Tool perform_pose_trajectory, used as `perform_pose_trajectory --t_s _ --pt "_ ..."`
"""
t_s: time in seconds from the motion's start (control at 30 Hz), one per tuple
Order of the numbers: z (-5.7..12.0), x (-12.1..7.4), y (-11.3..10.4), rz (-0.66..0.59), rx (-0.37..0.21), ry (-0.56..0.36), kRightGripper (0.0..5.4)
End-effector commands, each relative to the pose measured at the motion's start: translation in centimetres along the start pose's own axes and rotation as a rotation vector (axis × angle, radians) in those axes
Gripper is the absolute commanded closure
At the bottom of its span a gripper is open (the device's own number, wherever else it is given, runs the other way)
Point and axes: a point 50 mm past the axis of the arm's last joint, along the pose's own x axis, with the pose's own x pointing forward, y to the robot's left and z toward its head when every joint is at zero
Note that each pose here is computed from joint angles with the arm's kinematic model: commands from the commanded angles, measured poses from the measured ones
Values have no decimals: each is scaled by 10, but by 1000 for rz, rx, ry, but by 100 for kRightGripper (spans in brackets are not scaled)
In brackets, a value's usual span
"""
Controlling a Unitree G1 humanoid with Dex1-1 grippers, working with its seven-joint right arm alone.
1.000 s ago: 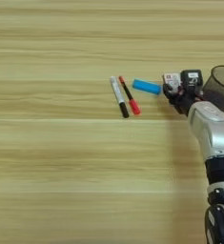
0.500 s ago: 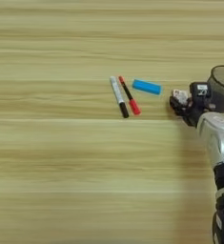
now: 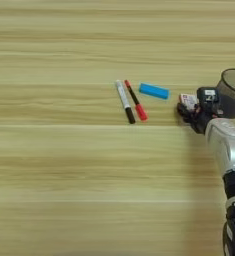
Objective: Move the objects on the table
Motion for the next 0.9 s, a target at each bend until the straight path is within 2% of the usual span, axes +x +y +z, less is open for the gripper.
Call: perform_pose_trajectory --t_s 0.03,0.3,0.57,0.77,0.9 --pt "50 -2 -4 -20 -46 -180 213" --pt "64 -7 4 -11 -72 -248 110" --pt "85 0 26 53 -144 -290 7" --pt "99 16 35 66 -182 -286 3" --pt "101 29 42 75 -208 -253 3"
